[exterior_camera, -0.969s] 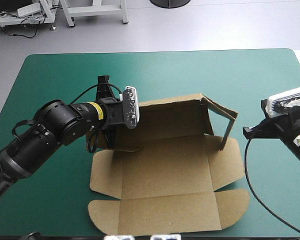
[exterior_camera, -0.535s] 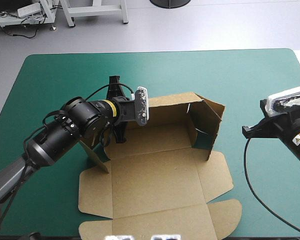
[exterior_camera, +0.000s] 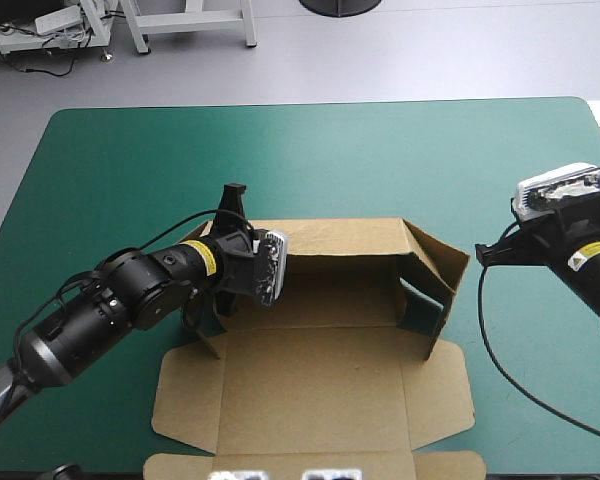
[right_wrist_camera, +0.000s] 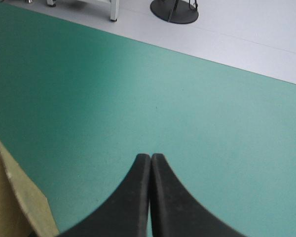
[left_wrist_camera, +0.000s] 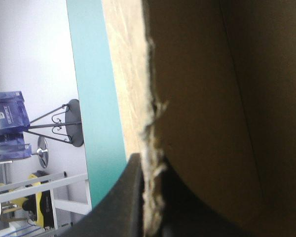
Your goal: Fold the box
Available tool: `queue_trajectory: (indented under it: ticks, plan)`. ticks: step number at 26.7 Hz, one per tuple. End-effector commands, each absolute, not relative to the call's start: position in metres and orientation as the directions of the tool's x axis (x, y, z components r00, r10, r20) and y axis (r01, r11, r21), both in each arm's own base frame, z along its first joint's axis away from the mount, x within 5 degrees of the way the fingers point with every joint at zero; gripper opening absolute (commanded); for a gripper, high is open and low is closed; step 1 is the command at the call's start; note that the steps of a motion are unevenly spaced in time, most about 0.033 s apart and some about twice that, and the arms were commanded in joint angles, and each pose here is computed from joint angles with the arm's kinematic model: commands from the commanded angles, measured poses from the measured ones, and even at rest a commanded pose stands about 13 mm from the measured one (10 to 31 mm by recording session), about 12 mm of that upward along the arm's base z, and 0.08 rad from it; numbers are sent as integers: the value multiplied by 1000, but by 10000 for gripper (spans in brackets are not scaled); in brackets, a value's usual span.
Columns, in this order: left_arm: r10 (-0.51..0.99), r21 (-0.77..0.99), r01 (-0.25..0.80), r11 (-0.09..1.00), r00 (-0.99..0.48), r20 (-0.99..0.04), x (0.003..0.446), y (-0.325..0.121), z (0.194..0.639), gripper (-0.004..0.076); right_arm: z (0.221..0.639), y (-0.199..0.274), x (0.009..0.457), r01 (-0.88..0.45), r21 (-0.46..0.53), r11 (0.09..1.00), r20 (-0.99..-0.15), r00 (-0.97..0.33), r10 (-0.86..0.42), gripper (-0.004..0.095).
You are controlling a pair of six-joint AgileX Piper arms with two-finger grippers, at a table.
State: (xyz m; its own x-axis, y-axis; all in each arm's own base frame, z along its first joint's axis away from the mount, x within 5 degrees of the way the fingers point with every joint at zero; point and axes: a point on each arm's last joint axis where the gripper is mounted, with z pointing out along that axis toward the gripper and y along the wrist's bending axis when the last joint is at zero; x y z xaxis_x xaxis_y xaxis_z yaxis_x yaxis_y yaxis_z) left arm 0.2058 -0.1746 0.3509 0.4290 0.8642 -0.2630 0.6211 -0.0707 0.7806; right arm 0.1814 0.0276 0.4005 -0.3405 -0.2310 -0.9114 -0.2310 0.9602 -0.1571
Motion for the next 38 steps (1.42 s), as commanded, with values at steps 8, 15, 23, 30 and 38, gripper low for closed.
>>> queue_trajectory:
  ticks: [8, 15, 23, 30, 38]
  plan:
    - [834, 776, 627, 74, 388, -393, 206, -165, 356, -1, 414, 43, 227, -362, -171, 916, -866, -389, -315, -25]
    - [830, 749, 657, 87, 368, -419, 204, -165, 355, -1, 394, 58, 275, -472, -50, 880, -738, -576, -351, -25]
    - [837, 727, 682, 81, 349, -420, 206, -167, 349, -1, 366, 69, 291, -564, 46, 824, -660, -636, -399, -25]
    - [832, 727, 678, 108, 339, -440, 210, -169, 342, -1, 362, 74, 281, -654, 42, 755, -665, -582, -467, -25]
    - [837, 738, 667, 99, 346, -425, 209, -168, 325, -1, 347, 71, 263, -687, 4, 727, -689, -529, -496, -25]
